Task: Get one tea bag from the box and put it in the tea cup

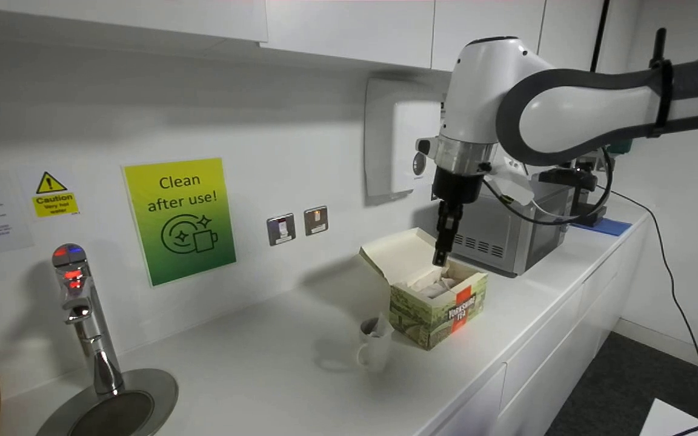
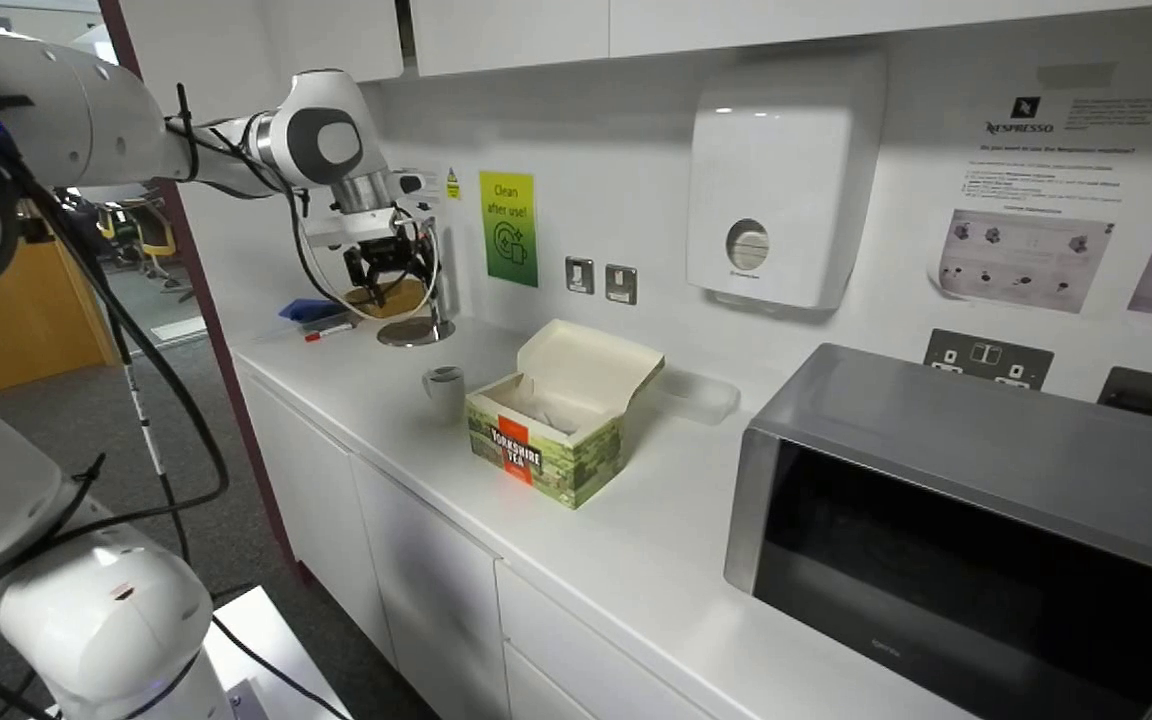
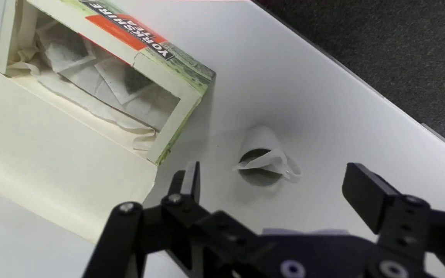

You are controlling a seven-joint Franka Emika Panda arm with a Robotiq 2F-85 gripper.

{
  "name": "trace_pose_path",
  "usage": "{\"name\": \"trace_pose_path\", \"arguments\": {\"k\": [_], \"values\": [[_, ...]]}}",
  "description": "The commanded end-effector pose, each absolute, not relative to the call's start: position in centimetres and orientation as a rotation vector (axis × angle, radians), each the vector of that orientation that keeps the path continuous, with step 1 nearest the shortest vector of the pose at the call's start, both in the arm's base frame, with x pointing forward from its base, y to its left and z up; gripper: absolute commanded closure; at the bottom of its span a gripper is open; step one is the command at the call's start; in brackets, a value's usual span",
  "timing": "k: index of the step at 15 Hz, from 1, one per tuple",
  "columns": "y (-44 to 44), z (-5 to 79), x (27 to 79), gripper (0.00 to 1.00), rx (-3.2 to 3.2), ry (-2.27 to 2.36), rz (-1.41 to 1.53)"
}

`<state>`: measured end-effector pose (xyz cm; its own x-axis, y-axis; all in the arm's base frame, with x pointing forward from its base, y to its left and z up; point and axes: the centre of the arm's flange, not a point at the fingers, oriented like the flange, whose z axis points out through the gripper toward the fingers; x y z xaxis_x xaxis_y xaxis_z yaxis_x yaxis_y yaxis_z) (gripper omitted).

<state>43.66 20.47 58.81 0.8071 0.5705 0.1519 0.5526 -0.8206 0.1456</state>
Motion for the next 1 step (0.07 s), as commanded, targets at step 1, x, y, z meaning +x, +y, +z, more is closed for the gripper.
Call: {"name": "trace_pose_path", "arguments": {"k": [1], "values": [[20.52, 58.7, 43.64, 0.0, 2.896, 0.904, 0.286]]}}
